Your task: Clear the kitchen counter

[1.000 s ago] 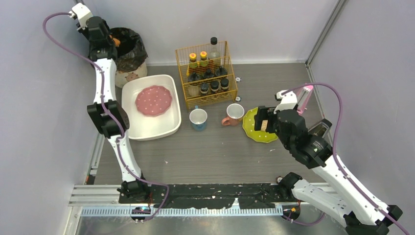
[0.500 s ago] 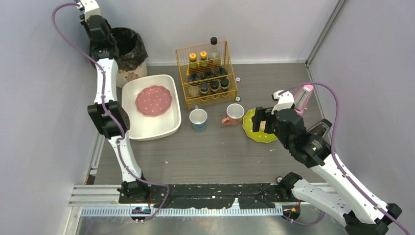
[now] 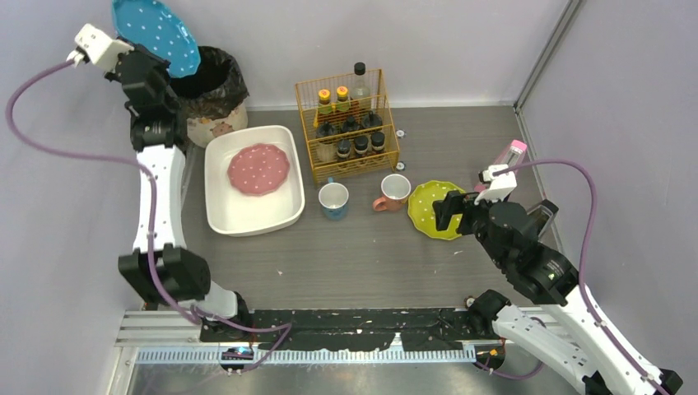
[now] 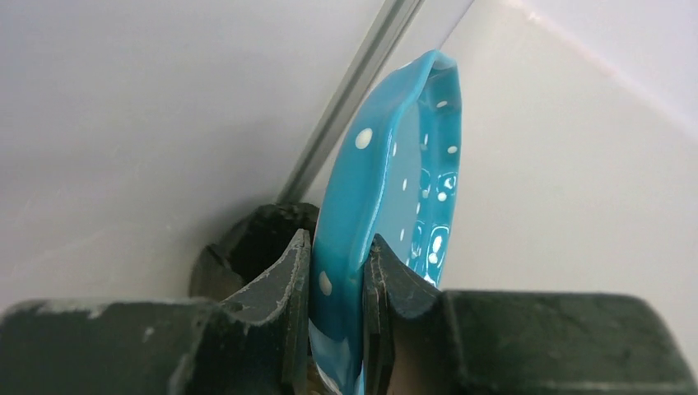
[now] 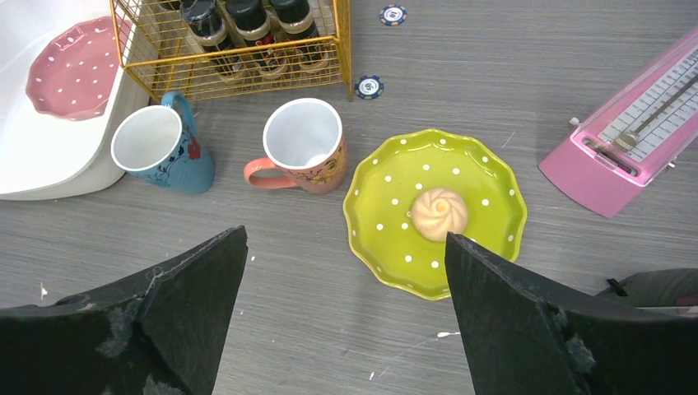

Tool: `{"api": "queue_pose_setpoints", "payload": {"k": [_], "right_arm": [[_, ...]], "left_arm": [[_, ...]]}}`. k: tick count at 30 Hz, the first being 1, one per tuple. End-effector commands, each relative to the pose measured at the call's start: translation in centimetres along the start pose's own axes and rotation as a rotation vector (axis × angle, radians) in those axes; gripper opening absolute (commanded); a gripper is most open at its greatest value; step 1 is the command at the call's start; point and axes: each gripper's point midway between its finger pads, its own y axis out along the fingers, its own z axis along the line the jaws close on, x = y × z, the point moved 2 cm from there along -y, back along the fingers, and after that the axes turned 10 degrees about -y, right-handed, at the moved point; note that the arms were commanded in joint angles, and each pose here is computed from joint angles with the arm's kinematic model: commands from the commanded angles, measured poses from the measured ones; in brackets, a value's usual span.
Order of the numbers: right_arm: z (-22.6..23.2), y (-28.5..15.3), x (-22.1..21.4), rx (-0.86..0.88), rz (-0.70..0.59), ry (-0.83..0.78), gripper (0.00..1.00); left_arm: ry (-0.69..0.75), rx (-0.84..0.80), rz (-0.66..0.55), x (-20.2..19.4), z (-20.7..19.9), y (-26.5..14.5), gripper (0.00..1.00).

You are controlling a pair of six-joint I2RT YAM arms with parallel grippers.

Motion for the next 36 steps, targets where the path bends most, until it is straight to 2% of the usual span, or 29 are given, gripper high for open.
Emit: {"api": "queue_pose_setpoints", "payload": {"k": [1, 3, 7, 12, 17, 21, 24, 30, 36], "right_arm": [[-0.3, -0.9, 0.5, 0.01, -0.064, 0.024, 0.95], [-0.4, -1.2, 0.3, 0.013, -0.068, 0.031, 0.95], [-0.3, -1.4, -0.2, 0.027, -0.066, 0.033, 0.95], [0.1, -1.3, -0.4, 0.051, -0.054, 0.028, 0.95], [0.4, -0.9, -0.6, 0.06, -0.037, 0.014, 0.95], [0.5, -0.7, -0.6, 0.062, -0.026, 0.008, 0.95], [0.5, -0.7, -0.6, 0.06, -0.026, 0.011, 0.95], [0.0, -0.9, -0.9, 0.032, -0.016, 0.016, 0.95], [-0.3, -0.9, -1.0, 0.011, -0.011, 0.018, 0.95]], "left_arm": [[-0.449, -0.213, -0.123, 7.7, -4.2, -5.7, 0.0], [-0.54, -0.232, -0.069, 7.1, -3.6, -8.0, 0.0], [-0.658, -0.202, 0.04, 3.5, -0.9, -11.4, 0.0], [-0.699, -0.153, 0.205, -1.8, 1.7, -15.1, 0.0], [-0.709, -0.063, 0.292, -6.6, 4.3, -17.3, 0.0], [-0.731, 0.041, 0.349, -11.4, 6.5, -17.2, 0.0], [-0.701, 0.079, 0.34, -13.6, 7.4, -15.9, 0.0], [-0.687, 0.157, 0.397, -18.6, 8.2, -13.6, 0.0], [-0.642, 0.231, 0.423, -22.4, 9.9, -12.6, 0.0]]}}
